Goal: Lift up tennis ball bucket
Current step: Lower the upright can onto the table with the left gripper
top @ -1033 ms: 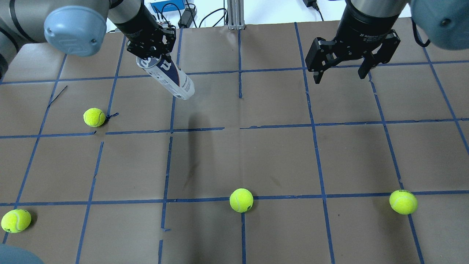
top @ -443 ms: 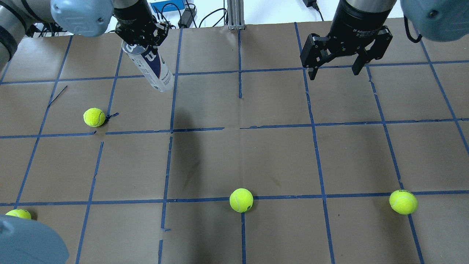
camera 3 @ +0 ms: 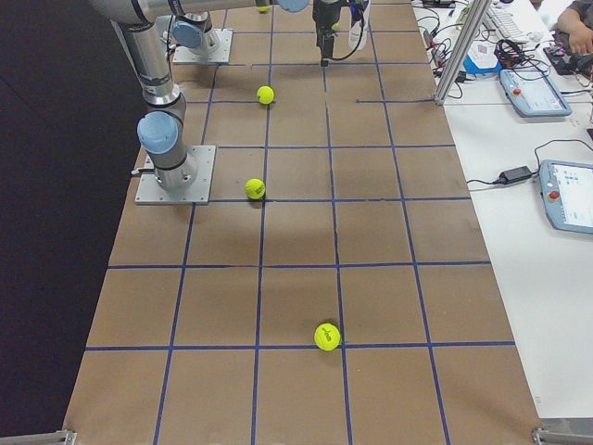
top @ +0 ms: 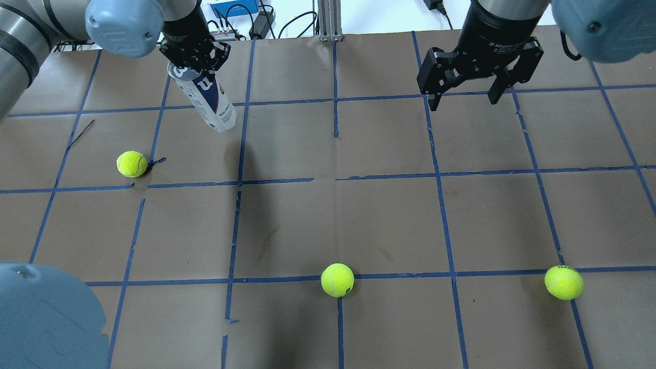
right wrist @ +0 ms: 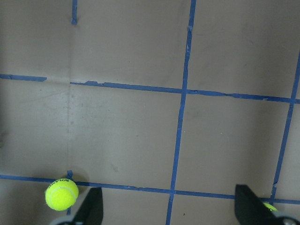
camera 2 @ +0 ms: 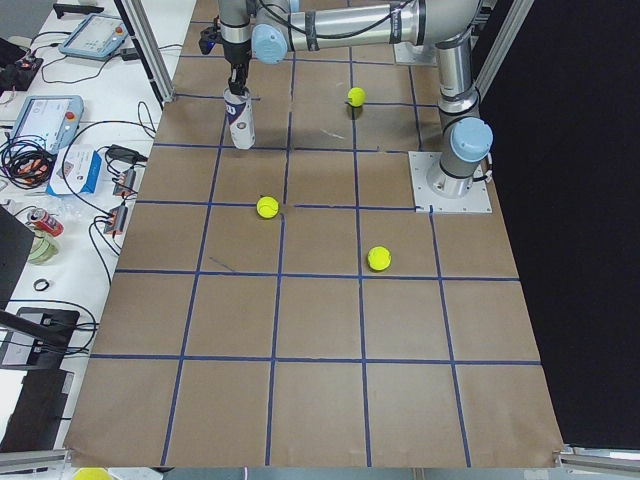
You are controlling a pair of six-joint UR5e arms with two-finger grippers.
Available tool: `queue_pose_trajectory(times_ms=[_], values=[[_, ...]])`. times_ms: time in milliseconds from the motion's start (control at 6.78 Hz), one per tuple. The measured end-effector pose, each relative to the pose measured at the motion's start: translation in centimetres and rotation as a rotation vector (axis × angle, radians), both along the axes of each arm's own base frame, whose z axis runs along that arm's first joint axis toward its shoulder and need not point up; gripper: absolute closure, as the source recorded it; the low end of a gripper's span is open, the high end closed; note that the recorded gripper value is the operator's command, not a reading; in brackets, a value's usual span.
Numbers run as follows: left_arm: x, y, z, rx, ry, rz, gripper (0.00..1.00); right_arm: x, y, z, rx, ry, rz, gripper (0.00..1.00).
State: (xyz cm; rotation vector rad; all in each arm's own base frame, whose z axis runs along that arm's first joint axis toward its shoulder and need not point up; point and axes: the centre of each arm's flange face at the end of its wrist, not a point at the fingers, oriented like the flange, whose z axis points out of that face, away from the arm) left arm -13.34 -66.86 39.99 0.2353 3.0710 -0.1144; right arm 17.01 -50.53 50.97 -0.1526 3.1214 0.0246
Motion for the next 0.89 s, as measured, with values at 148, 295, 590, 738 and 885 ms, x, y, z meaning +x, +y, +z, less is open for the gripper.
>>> queue_pose_trajectory(times_ms=[148,295,590,738,885], values=[[0.4,-0.6,-1.4,0.02,-0.002,-0.01,1.0,-0.1,0.1,-0.1,0.006,0.004,0.001,0.0],[0.4,-1.0,-2.7,0.046,-0.003,-0.034,1.0,-0.1,0.1,-0.4,0.011,0.005,0.001,0.0],[0.3,-0.9,-3.9,0.095,-0.005,-0.097,1.0,-0.7,0.1,-0.6,0.019,0.011,-0.013,0.0],[0.3,-0.7,-4.1,0.111,-0.005,-0.109,1.0,-1.2,0.2,-0.6,0.026,0.012,-0.028,0.0],[0.3,-0.5,-4.3,0.127,-0.004,-0.115,1.0,-1.6,0.2,-0.7,0.037,0.01,-0.039,0.0]])
